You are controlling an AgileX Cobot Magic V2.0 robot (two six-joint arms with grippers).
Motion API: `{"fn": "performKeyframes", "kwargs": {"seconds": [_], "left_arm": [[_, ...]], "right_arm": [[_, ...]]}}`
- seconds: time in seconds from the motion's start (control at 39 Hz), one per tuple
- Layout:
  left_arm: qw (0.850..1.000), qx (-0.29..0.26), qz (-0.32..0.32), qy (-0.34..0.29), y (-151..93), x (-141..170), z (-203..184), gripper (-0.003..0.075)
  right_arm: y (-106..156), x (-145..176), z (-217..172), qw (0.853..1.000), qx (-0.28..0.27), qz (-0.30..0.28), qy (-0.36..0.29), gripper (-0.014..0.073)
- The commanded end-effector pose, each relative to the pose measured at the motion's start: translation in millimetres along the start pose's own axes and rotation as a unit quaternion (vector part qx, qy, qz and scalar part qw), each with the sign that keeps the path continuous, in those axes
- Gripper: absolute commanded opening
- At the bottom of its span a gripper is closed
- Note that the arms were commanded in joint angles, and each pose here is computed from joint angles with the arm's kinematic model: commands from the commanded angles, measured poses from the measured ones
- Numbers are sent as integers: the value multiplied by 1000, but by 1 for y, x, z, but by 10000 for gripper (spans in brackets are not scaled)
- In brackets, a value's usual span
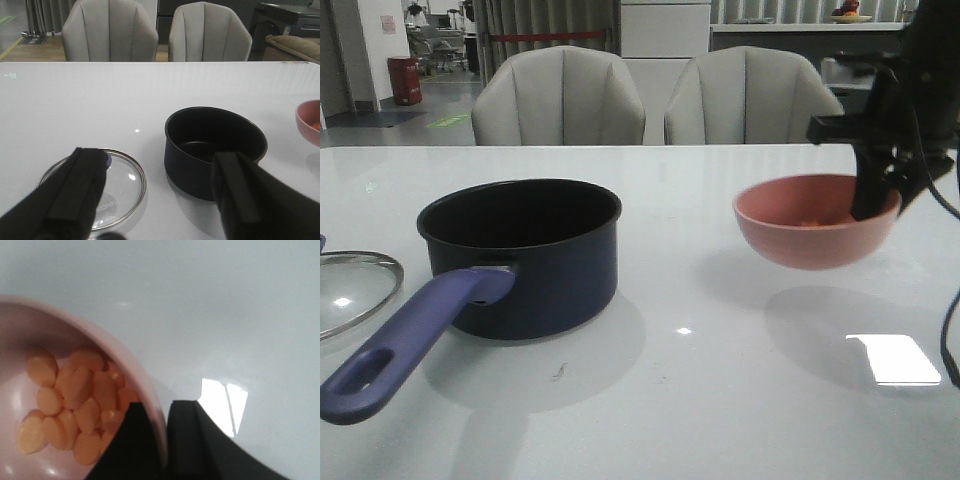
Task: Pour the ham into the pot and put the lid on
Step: 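Grasp the pink bowl rim with the right gripper and lift it, then carry the bowl over the pot and tilt it to pour the pieces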
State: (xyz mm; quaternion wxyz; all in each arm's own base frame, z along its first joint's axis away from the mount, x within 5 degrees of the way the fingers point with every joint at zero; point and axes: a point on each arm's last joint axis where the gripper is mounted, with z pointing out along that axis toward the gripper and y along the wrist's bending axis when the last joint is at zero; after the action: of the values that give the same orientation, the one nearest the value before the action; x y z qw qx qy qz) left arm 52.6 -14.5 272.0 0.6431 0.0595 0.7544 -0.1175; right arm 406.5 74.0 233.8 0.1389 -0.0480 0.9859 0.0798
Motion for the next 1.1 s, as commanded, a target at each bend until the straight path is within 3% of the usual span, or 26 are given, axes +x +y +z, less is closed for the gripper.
{"fn": "performKeyframes", "kwargs": {"seconds": [0.0,0.15,0.36,0.49,0.62,0.8,1.08], "left_arm": [[999,10,-4,-46,-2,-15,-2,498],[999,10,-4,-46,-2,-15,-2,498],[999,10,-4,-46,-2,-15,-2,498],[999,10,-4,-46,-2,-15,-2,498],[999,10,-4,-46,-2,-15,-2,498],[999,10,-4,-46,-2,-15,-2,498],[999,10,-4,-46,-2,-15,-2,498]], "right_arm": [[39,-13,-65,994,-24,-48,-92,146],[107,-18,-95,979,-58,-126,-151,146],[167,-15,-96,958,-98,-181,-198,146],[195,-15,-94,937,-107,-212,-256,146],[210,-18,-97,910,-99,-234,-327,146],[214,-23,-93,884,-105,-234,-391,146],[211,-13,-54,837,-121,-244,-474,146]]}}
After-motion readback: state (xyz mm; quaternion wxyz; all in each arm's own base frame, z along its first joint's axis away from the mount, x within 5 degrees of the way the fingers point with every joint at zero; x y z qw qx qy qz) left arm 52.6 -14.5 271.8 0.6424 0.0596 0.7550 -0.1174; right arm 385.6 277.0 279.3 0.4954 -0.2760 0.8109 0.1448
